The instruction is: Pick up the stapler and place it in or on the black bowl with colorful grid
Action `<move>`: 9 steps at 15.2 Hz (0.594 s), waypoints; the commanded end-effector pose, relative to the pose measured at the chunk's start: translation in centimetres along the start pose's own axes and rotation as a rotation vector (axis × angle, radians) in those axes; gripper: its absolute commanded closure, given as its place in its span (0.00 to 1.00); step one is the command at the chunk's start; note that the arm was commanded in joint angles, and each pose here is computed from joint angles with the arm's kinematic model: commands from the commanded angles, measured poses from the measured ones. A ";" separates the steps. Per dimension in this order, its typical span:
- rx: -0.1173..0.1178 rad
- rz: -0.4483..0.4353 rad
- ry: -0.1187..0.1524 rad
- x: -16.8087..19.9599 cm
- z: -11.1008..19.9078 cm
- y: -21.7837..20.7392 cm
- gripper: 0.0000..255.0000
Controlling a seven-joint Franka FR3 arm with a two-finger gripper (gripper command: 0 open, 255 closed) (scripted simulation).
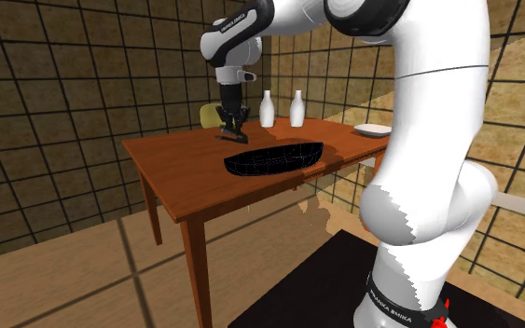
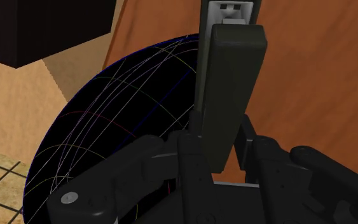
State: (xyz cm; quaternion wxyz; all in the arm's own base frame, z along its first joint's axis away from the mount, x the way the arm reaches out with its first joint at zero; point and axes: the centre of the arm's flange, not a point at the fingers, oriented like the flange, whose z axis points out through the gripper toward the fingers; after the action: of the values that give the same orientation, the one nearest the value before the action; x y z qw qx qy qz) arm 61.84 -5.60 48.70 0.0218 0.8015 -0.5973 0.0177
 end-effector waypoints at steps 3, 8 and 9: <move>0.001 -0.002 0.000 4.0 0.3 3.5 1.00; 0.001 -0.002 0.000 9.0 0.9 7.7 1.00; 0.001 -0.002 0.000 10.0 1.0 8.6 1.00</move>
State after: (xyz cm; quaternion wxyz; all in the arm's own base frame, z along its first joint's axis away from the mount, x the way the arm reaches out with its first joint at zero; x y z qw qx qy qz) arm 56.99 -16.60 48.49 0.0216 0.8015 -0.5973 0.0177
